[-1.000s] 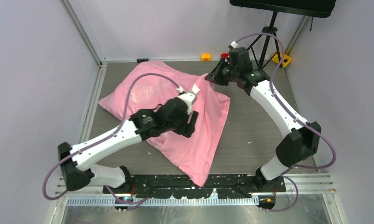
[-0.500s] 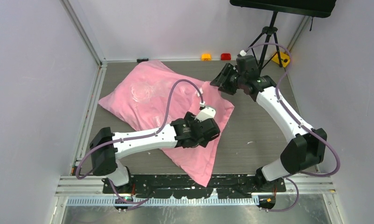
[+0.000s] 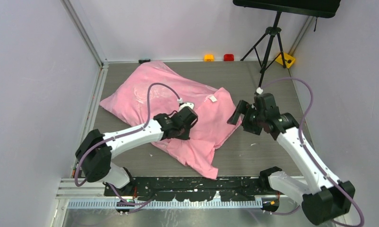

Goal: Remove the pillowcase from the pillow

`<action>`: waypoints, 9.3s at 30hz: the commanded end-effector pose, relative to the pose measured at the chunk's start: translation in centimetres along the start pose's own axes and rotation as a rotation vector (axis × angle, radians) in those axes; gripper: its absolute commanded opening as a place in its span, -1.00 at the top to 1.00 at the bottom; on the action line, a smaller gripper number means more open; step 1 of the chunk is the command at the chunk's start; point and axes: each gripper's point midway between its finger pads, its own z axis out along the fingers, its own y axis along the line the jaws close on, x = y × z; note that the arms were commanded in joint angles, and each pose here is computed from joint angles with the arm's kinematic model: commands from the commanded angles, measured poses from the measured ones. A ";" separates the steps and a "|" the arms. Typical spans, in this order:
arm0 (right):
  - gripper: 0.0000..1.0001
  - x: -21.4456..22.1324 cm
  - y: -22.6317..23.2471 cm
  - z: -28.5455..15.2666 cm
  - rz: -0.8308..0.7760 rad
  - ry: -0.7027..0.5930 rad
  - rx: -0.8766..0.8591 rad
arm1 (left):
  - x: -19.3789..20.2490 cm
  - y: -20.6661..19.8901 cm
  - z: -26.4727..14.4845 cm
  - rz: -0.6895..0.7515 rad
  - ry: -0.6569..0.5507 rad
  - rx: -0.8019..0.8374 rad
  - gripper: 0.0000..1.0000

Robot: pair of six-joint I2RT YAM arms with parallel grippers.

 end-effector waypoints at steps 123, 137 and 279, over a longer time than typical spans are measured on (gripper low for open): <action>-0.51 4.6 5.2 6.0 0.142 0.045 -0.327 | -12.6 1.0 -8.6 -0.153 -0.144 0.600 1.00; -0.85 0.8 11.4 12.4 0.363 -0.042 -0.400 | -13.5 6.1 -7.4 -0.311 -0.195 0.475 1.00; 1.00 -12.3 -3.2 -13.0 0.363 -0.571 0.129 | -4.3 46.7 -2.2 -1.797 -0.765 -0.491 1.00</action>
